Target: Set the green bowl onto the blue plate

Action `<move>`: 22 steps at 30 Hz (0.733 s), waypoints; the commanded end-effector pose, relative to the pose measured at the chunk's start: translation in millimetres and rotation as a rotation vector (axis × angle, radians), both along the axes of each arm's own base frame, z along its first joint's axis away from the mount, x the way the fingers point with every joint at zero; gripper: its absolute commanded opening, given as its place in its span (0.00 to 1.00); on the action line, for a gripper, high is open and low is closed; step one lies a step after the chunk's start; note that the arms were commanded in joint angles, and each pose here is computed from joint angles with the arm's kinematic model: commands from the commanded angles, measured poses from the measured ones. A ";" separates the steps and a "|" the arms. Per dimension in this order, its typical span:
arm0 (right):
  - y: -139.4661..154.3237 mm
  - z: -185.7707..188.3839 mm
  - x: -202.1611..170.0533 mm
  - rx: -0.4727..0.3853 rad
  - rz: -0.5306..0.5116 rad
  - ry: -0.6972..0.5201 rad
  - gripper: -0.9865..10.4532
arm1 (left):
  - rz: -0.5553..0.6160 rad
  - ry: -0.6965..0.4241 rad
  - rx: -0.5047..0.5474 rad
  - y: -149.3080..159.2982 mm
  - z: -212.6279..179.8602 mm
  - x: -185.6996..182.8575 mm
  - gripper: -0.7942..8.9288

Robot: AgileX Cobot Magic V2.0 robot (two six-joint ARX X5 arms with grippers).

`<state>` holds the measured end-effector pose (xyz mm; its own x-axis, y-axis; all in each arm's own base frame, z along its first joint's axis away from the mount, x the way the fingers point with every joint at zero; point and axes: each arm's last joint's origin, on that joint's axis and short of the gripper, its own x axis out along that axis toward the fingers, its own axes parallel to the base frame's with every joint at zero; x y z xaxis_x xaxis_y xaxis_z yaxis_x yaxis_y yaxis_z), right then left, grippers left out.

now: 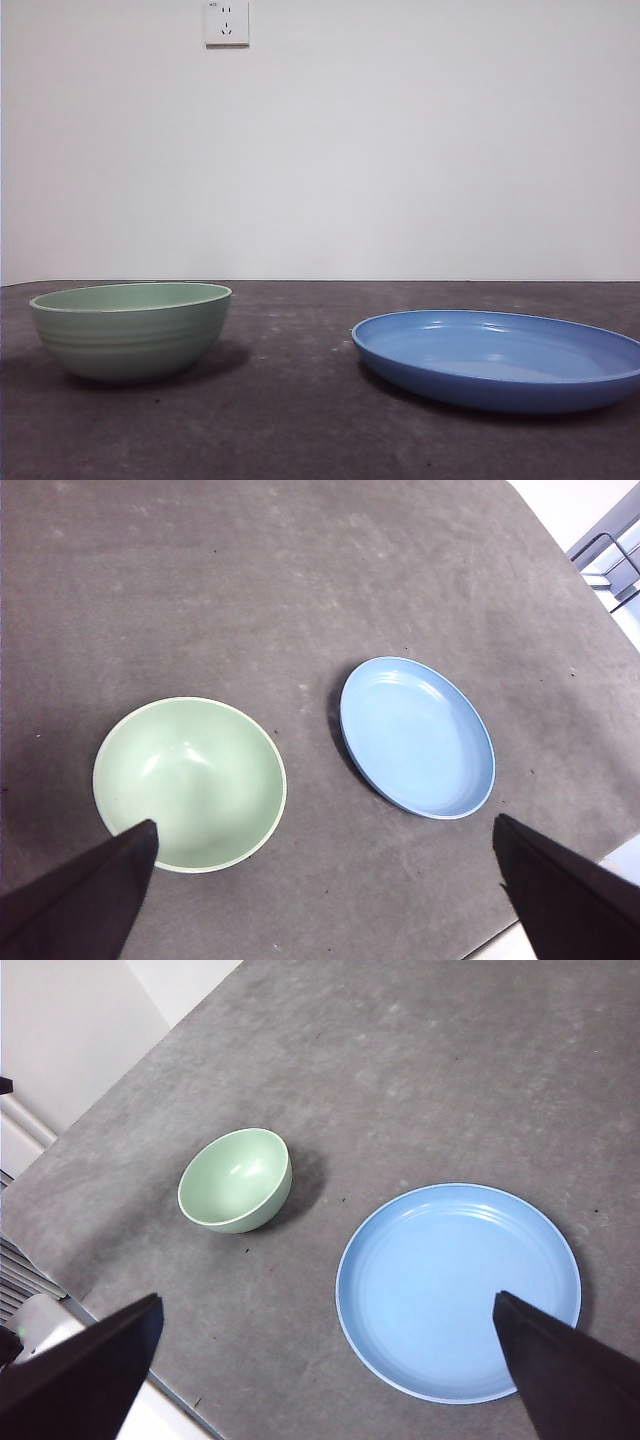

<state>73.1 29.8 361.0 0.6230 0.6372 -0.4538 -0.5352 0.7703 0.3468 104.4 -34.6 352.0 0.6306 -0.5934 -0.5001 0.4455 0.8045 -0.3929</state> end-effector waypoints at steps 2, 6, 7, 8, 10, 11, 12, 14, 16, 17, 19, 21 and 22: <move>0.2 5.0 -1.2 0.005 0.007 -0.020 0.61 | -0.018 -0.034 0.018 -0.9 5.3 3.1 0.73; 0.2 5.1 -1.2 0.005 0.007 -0.021 0.61 | 0.046 -0.001 0.078 -0.9 0.4 14.0 0.73; 0.2 5.1 -1.2 0.005 0.007 -0.020 0.61 | 0.068 0.018 0.099 -1.1 -2.0 18.7 0.73; 0.2 5.0 -1.2 0.005 0.007 -0.020 0.61 | 0.083 0.038 0.116 -1.4 -4.4 23.2 0.73; 0.1 5.0 -1.2 0.007 0.005 -0.017 0.61 | 0.106 0.090 0.151 -3.1 -11.4 36.1 0.73; 0.2 5.0 -1.2 0.007 0.006 -0.017 0.61 | 0.106 0.113 0.160 -4.3 -14.7 42.3 0.73; 0.2 5.0 -1.3 0.008 0.006 -0.017 0.61 | 0.100 0.139 0.172 -5.9 -19.0 50.1 0.73; 0.2 5.0 -1.2 0.008 0.005 -0.016 0.61 | 0.096 0.187 0.186 -8.8 -27.8 65.8 0.73; 0.2 5.0 -1.2 0.010 0.004 -0.015 0.61 | 0.093 0.238 0.201 -12.0 -38.9 83.5 0.73; 0.1 5.0 -1.2 0.009 0.004 -0.015 0.61 | 0.091 0.256 0.207 -13.4 -43.8 91.0 0.73; 0.1 5.0 -1.2 0.009 0.003 -0.016 0.61 | 0.089 0.296 0.216 -16.5 -55.7 107.6 0.72; 0.1 5.0 -1.2 0.009 0.003 -0.015 0.61 | 0.087 0.334 0.226 -19.4 -68.0 122.0 0.72; 0.2 5.0 -1.3 0.010 0.003 -0.014 0.61 | 0.085 0.354 0.231 -20.7 -74.4 128.6 0.72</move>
